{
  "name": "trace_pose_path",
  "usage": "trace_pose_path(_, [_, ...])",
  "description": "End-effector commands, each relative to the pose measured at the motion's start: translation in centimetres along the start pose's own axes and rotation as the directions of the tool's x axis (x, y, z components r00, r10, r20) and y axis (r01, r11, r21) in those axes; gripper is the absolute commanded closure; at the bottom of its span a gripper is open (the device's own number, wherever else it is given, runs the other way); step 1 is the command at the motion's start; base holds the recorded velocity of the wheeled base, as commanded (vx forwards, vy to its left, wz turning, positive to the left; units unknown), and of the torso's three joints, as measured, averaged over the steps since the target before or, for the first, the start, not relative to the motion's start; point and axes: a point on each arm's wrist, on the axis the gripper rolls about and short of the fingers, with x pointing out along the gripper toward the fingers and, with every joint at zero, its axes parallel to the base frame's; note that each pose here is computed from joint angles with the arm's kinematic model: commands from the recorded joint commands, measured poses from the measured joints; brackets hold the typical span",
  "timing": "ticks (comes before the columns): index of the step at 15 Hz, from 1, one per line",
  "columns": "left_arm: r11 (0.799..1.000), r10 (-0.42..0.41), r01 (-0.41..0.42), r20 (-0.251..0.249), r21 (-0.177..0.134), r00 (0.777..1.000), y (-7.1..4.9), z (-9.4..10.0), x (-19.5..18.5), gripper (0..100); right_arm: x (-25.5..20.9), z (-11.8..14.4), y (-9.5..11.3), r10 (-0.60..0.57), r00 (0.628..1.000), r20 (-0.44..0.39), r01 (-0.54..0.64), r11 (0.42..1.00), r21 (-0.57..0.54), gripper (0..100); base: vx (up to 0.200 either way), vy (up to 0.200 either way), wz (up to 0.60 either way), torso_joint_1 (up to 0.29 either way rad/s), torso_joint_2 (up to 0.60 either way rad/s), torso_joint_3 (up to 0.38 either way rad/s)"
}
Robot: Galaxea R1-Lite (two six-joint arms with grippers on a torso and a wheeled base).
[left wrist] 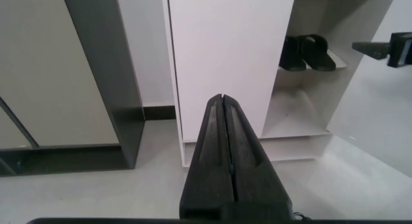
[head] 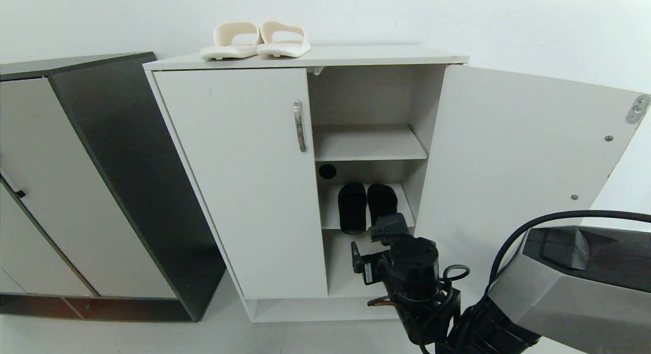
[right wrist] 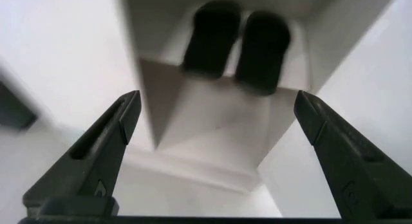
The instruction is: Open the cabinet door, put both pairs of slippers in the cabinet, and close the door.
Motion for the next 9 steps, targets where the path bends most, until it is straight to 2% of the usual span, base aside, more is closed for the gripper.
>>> trace_pose_path(1, [1.0,0.0,0.0,-0.001,0.001,1.0,0.0,0.0,0.0,100,-1.0,0.4,-0.6,0.018,1.0,-0.005,-0.018,1.0,-0.008,0,0.0,0.0,0.0,0.0,0.0,0.0])
trace_pose_path(8, [1.0,0.0,0.0,-0.001,-0.002,1.0,0.0,0.0,0.0,100,-0.7,-1.4,-0.4,0.015,0.999,-0.042,-0.017,0.999,-0.048,0,0.0,0.0,0.0,0.0,0.0,0.0])
trace_pose_path(9, [1.0,0.0,0.0,-0.001,-0.002,1.0,0.0,0.0,0.0,100,-0.7,-1.3,-0.4,0.018,0.999,-0.041,-0.02,0.999,-0.047,0,0.0,0.2,0.0,0.002,0.0,0.002])
